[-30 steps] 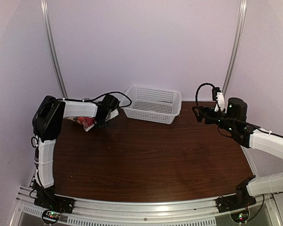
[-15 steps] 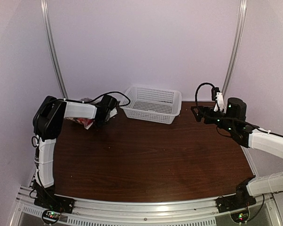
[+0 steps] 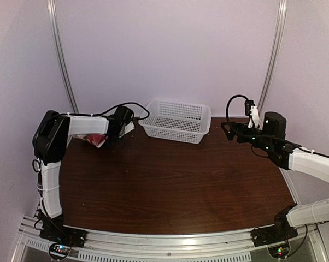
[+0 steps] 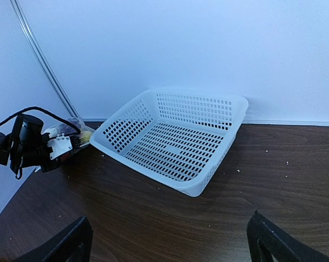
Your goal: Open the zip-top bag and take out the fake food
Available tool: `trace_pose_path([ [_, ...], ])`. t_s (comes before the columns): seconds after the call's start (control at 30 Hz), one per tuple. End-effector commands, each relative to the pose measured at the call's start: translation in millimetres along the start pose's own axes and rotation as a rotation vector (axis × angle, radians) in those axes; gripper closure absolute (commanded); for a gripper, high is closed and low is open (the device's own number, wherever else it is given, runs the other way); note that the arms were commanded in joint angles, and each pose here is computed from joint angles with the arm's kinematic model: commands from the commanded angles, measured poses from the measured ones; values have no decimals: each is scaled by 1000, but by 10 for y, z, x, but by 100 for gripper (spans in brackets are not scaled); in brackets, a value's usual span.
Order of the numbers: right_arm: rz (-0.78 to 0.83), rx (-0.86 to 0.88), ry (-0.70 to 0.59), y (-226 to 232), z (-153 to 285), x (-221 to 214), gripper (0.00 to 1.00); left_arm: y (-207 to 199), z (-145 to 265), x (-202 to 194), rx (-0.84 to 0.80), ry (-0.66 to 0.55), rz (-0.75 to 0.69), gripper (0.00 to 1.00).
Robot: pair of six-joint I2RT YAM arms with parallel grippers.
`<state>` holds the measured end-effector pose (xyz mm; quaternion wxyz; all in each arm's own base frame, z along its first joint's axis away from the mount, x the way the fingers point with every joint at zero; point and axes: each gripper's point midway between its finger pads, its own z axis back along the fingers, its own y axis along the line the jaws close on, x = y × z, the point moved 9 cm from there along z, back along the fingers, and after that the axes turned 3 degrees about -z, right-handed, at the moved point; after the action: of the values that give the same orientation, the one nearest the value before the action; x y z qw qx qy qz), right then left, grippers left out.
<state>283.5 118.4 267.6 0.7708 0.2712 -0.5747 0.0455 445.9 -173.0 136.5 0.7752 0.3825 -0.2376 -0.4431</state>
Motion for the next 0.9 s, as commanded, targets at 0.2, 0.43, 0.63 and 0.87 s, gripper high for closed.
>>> trace_pose_path([
  [0.2, 65, 110, -39, 158, 104, 200, 0, 230, 1372, -209, -202, -135, 104, 100],
  [0.43, 94, 174, -42, 277, 173, 274, 5, 257, 2041, -433, -305, -218, 51, 100],
  [0.63, 127, 208, -39, 370, 225, 309, 1, 193, 2630, -448, -322, -375, -63, 100],
  [0.87, 287, 335, 14, 672, 340, 185, 1, 70, 3294, -211, -338, -793, -196, 100],
])
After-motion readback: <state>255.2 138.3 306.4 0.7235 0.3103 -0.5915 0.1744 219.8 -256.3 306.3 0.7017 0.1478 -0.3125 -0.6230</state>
